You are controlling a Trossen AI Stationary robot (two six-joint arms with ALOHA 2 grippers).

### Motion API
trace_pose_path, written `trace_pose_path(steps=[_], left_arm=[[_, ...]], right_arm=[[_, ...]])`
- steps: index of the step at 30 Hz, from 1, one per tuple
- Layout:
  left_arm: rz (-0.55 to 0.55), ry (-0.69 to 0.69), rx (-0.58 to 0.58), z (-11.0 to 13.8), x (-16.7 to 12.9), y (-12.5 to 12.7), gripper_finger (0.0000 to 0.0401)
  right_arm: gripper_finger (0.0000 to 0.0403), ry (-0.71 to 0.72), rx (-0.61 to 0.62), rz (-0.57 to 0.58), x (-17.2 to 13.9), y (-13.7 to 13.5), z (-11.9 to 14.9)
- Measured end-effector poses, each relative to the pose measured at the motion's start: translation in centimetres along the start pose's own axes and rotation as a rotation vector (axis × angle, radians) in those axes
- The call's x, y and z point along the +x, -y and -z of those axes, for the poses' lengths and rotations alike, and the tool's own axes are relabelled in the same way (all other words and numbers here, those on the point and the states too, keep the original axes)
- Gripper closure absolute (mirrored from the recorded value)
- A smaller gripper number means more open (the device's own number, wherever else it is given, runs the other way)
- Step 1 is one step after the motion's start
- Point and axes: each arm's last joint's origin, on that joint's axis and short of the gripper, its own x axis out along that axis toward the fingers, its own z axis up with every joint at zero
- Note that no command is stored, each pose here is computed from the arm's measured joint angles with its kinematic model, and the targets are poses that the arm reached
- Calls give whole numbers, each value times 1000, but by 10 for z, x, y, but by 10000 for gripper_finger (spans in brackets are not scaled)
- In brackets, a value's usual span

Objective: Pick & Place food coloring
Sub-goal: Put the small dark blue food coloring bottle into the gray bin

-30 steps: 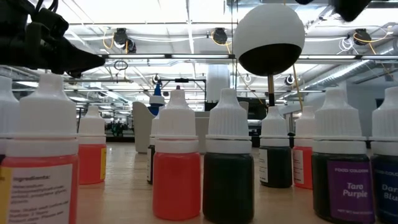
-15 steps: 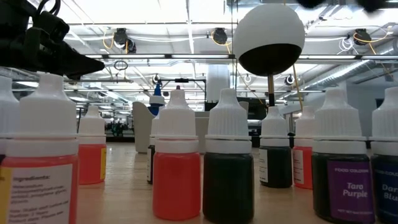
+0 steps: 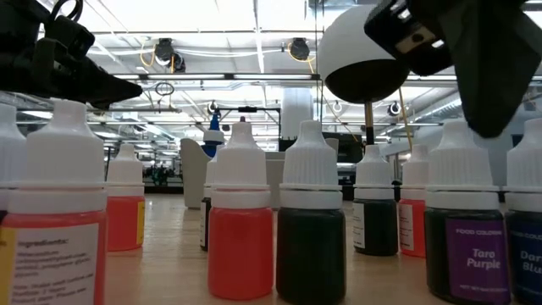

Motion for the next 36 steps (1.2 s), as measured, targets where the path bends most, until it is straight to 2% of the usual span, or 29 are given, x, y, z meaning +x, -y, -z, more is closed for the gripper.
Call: trace_pose_path(steps=[4, 8, 12, 21, 36], left_arm=[[-1, 0, 1, 0, 0, 0, 359], [-5, 8, 0, -1, 0, 0, 359], [-7, 9, 43, -1, 0, 0, 359], [-7, 8, 54, -1, 0, 0, 359], [-6, 8, 58, -1, 0, 0, 359]], right_arm=[[247, 31, 19, -9, 4, 0, 3], [247, 44, 29, 36, 9, 3, 8], [247, 23, 35, 47, 13, 6, 15], [248, 73, 58, 26, 14, 4, 12], [249, 70, 56, 21, 14, 3, 12]])
